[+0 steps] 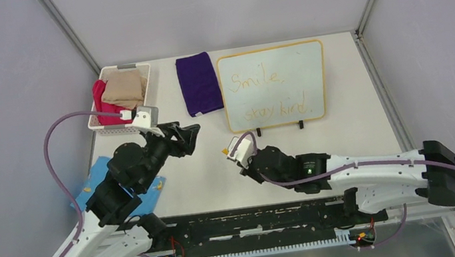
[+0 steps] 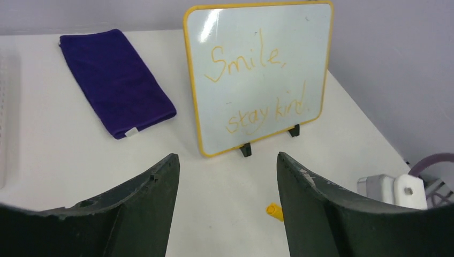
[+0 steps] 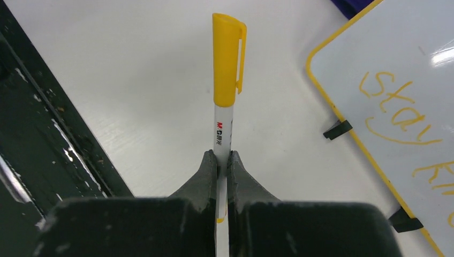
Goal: Write a sentence on the whiteboard
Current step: Place the whiteboard marker at the center of the board, then reset both arms
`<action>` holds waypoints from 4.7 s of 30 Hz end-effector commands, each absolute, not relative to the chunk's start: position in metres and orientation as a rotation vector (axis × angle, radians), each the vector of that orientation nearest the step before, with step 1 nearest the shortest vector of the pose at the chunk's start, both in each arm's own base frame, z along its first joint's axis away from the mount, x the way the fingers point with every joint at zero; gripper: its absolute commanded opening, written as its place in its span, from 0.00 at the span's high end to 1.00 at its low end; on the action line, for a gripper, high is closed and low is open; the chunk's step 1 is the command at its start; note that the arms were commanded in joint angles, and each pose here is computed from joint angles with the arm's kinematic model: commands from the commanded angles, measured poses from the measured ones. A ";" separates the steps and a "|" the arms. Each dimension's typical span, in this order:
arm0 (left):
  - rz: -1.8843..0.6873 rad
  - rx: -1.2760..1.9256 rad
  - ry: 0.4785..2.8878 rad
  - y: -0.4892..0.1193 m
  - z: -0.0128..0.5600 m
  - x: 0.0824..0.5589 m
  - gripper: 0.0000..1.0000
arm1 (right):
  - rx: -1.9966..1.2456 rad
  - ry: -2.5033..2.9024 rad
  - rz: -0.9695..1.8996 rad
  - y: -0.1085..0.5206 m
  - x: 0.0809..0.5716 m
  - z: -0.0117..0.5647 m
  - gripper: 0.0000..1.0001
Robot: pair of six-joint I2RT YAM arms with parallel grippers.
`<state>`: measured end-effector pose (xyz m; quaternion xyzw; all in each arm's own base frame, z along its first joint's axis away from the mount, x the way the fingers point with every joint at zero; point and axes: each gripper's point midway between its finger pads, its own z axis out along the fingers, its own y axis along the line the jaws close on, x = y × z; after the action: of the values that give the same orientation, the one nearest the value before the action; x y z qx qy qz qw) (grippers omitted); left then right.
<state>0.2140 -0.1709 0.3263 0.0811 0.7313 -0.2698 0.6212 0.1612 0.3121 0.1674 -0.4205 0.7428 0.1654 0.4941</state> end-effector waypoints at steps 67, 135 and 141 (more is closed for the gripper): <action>-0.173 0.021 1.790 -0.122 0.262 0.253 0.29 | -0.533 2.457 0.648 0.403 0.266 0.019 0.69; -0.412 0.130 1.797 -0.201 0.281 0.278 0.14 | 0.236 1.600 -0.023 0.079 0.247 0.222 0.02; -0.461 0.118 1.790 -0.203 0.273 0.273 0.13 | 0.166 1.705 0.001 0.101 0.269 0.234 0.02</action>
<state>0.2708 -0.1976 0.2520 0.0554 0.7993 -0.1711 0.5734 0.2589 0.1012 0.2215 0.0572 0.7397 -0.0035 0.6705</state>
